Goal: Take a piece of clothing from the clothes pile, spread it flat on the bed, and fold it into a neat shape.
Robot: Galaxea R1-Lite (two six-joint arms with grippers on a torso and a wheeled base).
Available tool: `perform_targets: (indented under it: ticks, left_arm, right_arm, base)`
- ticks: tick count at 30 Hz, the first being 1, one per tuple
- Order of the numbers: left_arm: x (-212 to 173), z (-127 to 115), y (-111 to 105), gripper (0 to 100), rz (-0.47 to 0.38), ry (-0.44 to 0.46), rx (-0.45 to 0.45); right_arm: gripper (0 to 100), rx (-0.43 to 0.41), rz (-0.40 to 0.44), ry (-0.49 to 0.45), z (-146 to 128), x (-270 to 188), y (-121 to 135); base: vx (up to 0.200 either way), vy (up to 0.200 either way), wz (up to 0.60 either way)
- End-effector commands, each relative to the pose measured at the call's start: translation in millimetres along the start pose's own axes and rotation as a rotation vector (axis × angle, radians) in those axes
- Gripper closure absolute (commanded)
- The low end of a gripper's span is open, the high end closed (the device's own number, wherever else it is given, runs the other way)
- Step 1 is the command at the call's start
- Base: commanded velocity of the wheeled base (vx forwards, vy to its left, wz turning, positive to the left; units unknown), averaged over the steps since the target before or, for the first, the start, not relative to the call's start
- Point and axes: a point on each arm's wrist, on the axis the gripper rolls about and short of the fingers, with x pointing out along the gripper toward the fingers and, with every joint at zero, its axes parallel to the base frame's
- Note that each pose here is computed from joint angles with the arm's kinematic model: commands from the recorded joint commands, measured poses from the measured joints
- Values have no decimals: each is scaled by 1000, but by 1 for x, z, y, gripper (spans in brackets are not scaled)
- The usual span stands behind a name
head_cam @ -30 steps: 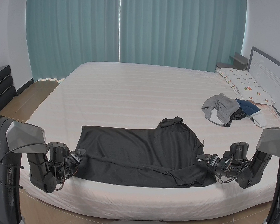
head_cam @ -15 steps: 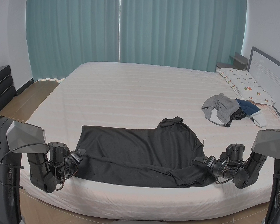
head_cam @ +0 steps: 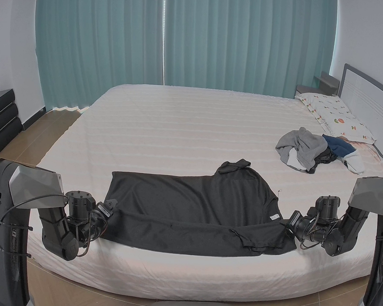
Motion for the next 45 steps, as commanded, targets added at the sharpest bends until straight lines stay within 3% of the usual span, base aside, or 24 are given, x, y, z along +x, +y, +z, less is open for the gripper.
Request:
perform_targets:
  ticks: [1,11,18,21,28,35,45]
  left_arm:
    - [5,4,-6,0,-23,-17,-2]
    - [12,18,-12,0,-72,-33,-18]
    - [-2,33,-10,0,22,3,-22]
    - [-13,37,-10,0,84,61,-9]
    - [-5,44,-20,0,40,33,-12]
    - [27,38,-17,0,33,35,-9]
    - [31,32,-14,0,36,58,3]
  right_arm:
    - [100,0,2,-4,0,-1,-1]
    - [100,-1,-1,14,-6,0,-1]
    - [100,-2,0,18,-8,0,0]
    - [100,-3,-3,24,-10,-1,-1]
    - [100,-7,4,24,-11,0,1]
    - [100,-9,5,30,-13,1,2]
    - [100,-8,5,30,-13,0,2]
  base:
    - [0,0,0]
    - [0,0,0]
    - [0,0,0]
    - [0,0,0]
    - [0,0,0]
    - [0,0,0]
    - [0,0,0]
